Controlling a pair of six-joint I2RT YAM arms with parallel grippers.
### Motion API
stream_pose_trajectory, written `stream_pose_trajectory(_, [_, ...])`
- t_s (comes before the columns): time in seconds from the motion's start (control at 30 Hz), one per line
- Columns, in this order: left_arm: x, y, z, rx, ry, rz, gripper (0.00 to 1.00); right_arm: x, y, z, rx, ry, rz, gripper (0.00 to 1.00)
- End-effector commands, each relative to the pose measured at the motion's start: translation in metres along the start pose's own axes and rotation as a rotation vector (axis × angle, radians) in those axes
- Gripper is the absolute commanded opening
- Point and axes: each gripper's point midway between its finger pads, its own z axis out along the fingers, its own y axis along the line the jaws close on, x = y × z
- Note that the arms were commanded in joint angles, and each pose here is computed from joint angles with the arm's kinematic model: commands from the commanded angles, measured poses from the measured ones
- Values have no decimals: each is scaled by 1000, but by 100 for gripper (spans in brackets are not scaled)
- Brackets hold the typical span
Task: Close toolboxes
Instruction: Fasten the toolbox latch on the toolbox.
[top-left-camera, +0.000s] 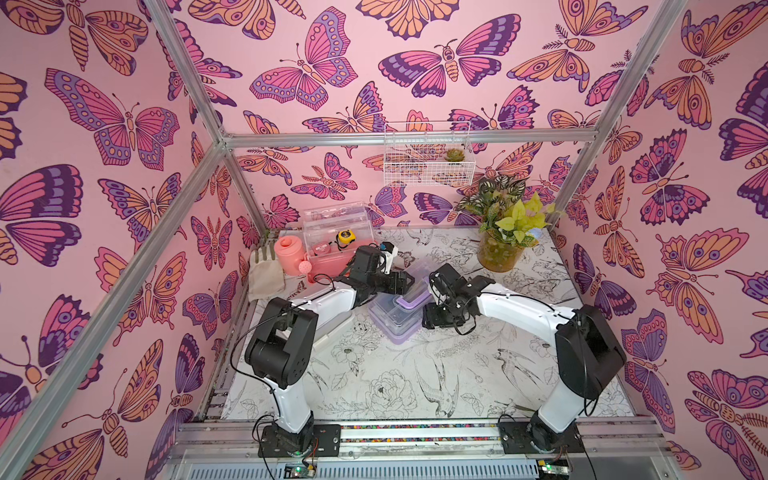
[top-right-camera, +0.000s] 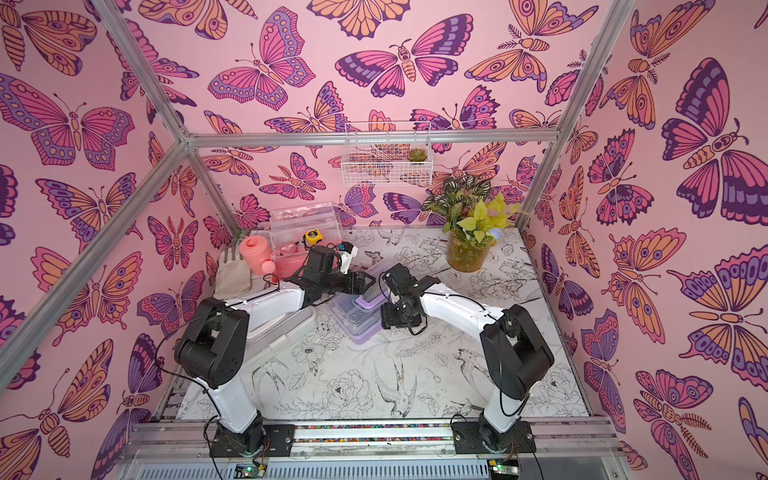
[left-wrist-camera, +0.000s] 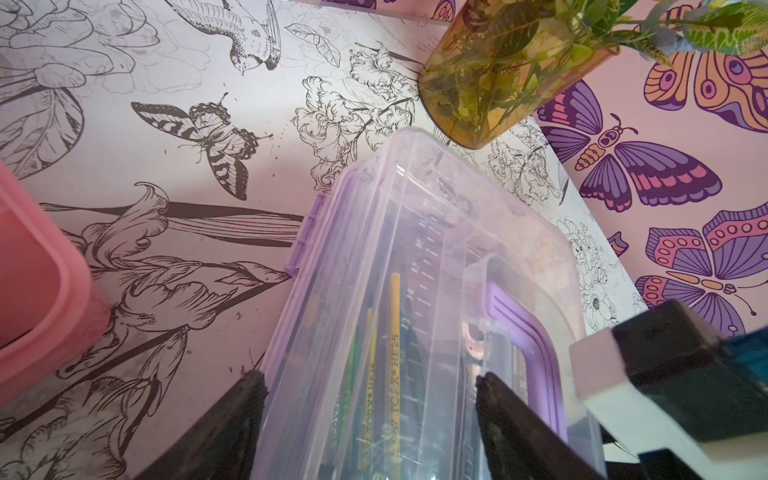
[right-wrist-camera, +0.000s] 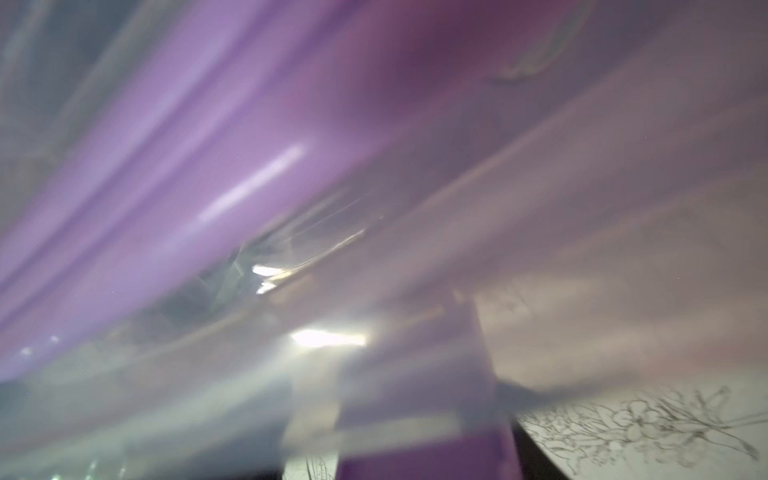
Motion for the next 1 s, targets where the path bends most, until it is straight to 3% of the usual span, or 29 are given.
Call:
stream_pose_trajectory(0.0, [82, 33, 3, -104, 246, -98, 81, -7, 15, -9, -93, -42, 84, 63])
stream_pose_trajectory(0.6, [85, 39, 3, -100, 245, -128, 81, -24, 36, -21, -219, -149, 60, 55])
stream_pose_trajectory(0.97, [89, 42, 2, -102, 247, -150, 81, -35, 29, -42, -227, -313, 54, 47])
